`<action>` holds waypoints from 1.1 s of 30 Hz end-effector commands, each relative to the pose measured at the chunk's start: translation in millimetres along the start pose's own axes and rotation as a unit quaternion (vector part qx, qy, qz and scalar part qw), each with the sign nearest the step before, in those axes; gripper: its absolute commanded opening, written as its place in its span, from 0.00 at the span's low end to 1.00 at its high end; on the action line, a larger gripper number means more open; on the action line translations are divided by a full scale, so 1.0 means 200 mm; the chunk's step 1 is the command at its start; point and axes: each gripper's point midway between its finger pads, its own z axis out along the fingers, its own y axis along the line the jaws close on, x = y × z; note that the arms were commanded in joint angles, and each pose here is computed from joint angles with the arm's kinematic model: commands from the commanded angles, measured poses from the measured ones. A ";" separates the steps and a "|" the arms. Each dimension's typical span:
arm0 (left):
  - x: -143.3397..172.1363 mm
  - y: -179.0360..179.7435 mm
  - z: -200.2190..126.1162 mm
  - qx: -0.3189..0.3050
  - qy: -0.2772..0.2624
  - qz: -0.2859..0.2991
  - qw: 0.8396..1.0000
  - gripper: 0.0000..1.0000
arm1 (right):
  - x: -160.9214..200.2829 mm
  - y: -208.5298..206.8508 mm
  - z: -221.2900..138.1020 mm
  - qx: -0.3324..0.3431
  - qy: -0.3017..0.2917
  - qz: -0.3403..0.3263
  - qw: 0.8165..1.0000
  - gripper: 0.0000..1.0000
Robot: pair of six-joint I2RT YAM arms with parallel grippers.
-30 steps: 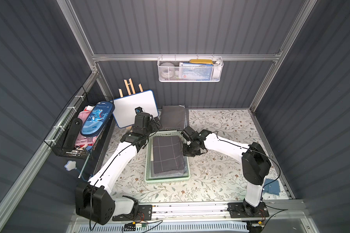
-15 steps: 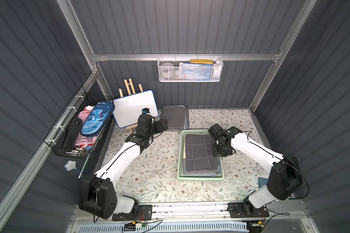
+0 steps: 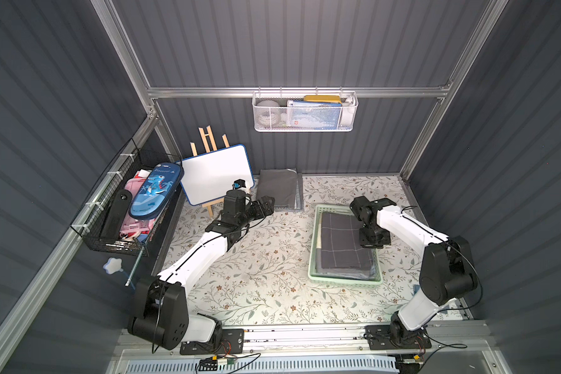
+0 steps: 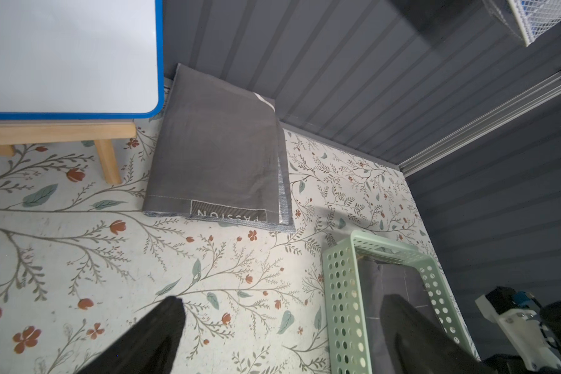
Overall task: Put the folded pillowcase in the basket
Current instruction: Move the basket to the center of the board.
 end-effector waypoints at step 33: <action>0.47 0.48 1.23 -0.156 0.174 0.055 0.971 0.80 | -0.03 0.13 -0.52 -0.298 -0.162 0.101 0.935 0.47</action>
